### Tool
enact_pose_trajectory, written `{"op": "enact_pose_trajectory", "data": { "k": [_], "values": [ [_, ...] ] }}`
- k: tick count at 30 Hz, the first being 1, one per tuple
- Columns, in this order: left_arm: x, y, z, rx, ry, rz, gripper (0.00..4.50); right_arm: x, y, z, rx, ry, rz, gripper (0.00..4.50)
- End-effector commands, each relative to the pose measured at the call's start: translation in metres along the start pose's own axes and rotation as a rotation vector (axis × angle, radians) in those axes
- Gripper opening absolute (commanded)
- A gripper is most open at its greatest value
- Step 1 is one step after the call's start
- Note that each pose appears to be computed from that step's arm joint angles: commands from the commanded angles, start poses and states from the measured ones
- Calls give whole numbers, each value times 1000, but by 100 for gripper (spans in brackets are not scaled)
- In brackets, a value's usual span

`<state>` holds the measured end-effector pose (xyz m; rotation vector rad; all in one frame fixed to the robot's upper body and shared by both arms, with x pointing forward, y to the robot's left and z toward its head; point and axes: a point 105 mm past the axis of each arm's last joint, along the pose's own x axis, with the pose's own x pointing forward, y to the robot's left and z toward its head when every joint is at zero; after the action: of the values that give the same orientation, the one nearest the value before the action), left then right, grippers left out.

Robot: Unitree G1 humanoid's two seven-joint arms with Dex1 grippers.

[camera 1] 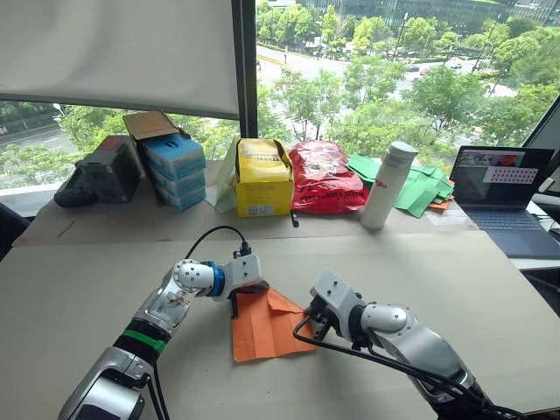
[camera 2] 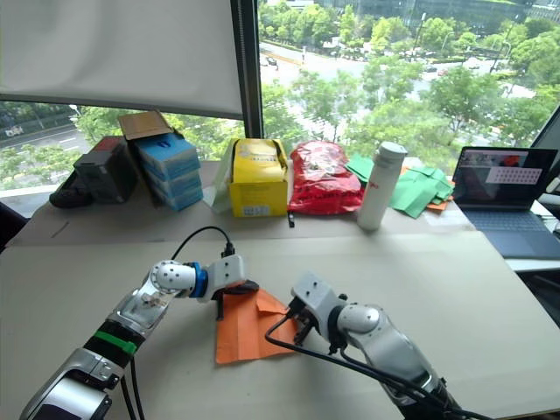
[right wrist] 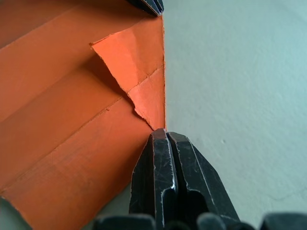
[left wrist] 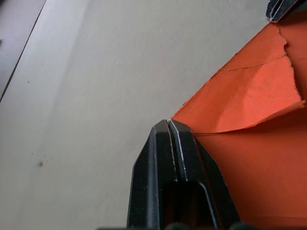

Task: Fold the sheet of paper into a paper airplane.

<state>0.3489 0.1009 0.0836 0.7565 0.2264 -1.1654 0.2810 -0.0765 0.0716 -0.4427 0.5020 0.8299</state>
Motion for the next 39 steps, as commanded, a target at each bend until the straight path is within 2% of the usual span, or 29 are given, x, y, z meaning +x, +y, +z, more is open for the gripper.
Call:
{"op": "enact_pose_trajectory", "data": {
  "k": [1, 3, 6, 10, 12, 19, 25, 30, 32, 34, 37, 39],
  "values": [
    [-1, -5, -16, -15, 65, -18, 0, 0, 5, -19, 74, 64, 28, 3],
    [-1, -4, -16, -13, 66, -17, 0, -6, -3, 14, 45, -80, 12, 3],
    [-1, -4, -16, -11, 66, -16, 0, -15, -4, 45, -27, -219, 25, 3],
    [-1, -3, -16, -9, 66, -16, 0, -16, -1, 66, -60, -335, 55, 3],
    [-1, -3, -16, -8, 65, -16, 0, -12, 1, 69, -66, -363, 68, 3],
    [-5, 1, -13, 3, 60, 4, 0, 27, 4, 58, -125, -325, 95, 3],
    [-20, 11, -5, -48, 15, 84, 0, 45, 15, 33, -148, -234, 142, 3],
    [-56, 36, 6, -294, -107, 317, 0, 49, 17, 25, -155, -189, 145, 3],
    [-74, 36, 6, -428, -155, 364, 0, 50, 17, 26, -148, -192, 142, 3],
    [-90, 29, -5, -582, -180, 394, 0, 50, 16, 26, -148, -192, 139, 3],
    [-101, 15, -16, -752, -202, 401, 79, 50, 16, 27, -150, -194, 142, 0],
    [-103, 3, -20, -888, -234, 378, 150, 50, 16, 27, -154, -192, 144, 0]
  ]
}}
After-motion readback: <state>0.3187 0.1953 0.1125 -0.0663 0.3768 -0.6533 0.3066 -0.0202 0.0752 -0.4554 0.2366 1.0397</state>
